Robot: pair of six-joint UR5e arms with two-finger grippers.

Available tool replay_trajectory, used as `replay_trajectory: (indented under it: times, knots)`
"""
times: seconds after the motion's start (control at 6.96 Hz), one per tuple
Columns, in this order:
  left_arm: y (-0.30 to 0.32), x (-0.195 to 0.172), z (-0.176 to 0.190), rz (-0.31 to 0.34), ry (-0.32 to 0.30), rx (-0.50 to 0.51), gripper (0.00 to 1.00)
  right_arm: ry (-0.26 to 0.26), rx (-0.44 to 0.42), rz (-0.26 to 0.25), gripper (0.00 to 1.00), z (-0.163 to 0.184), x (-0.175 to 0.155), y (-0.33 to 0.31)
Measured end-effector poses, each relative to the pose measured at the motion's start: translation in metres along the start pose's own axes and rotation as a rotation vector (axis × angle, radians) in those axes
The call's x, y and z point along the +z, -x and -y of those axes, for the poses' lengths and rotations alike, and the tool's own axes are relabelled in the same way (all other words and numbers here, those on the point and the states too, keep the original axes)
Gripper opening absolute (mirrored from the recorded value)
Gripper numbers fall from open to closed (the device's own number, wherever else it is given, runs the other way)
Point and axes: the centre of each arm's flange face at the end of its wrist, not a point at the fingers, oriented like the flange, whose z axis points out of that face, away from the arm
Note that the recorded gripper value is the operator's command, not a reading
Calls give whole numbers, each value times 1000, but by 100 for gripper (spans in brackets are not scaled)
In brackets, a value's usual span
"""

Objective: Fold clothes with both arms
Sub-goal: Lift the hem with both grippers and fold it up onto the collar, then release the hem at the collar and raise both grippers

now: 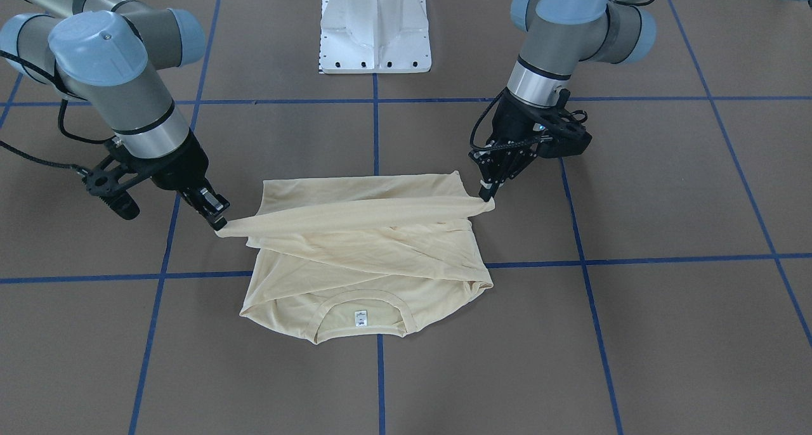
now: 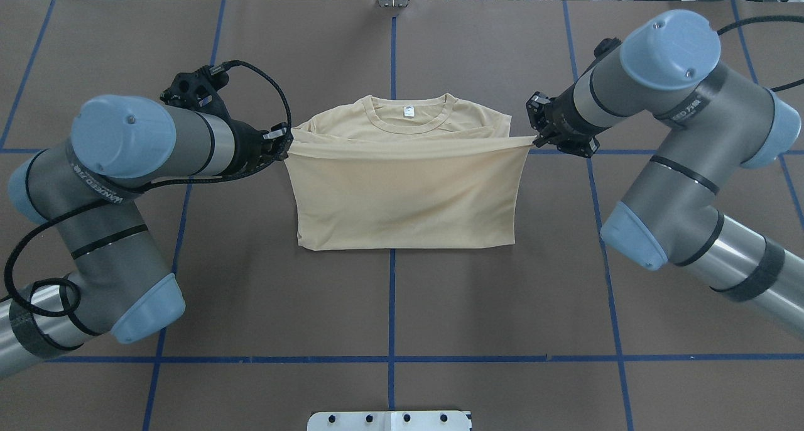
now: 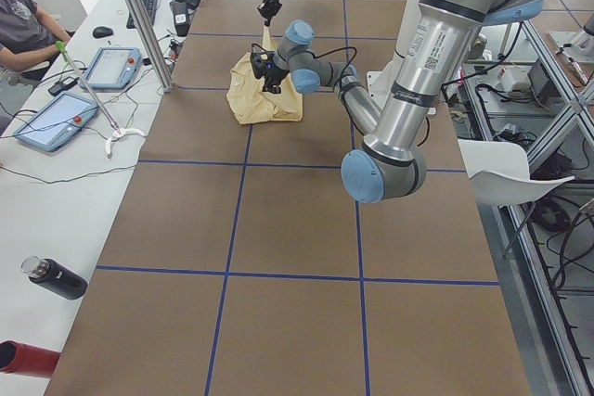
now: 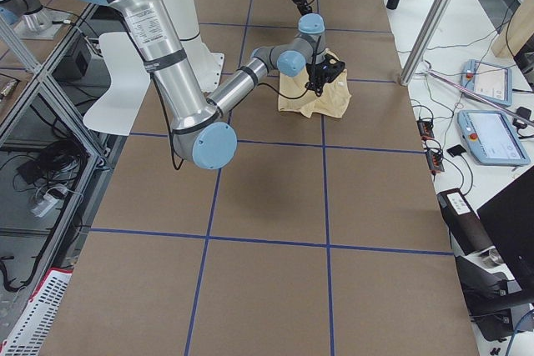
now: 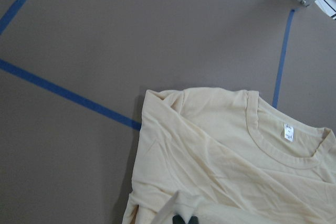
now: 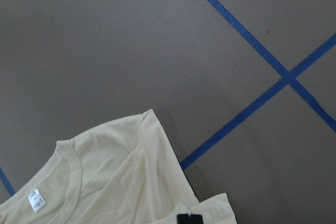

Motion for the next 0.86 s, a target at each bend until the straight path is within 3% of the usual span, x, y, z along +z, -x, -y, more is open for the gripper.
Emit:
replay_trajectory:
  times: [0.57, 0.86]
  knots:
    - [-17, 79, 35, 35, -41, 9, 0, -37, -48, -101, 0, 34, 64, 56]
    - [1, 113, 41, 25, -43, 10, 0, -46, -60, -116, 0, 36, 93, 63]
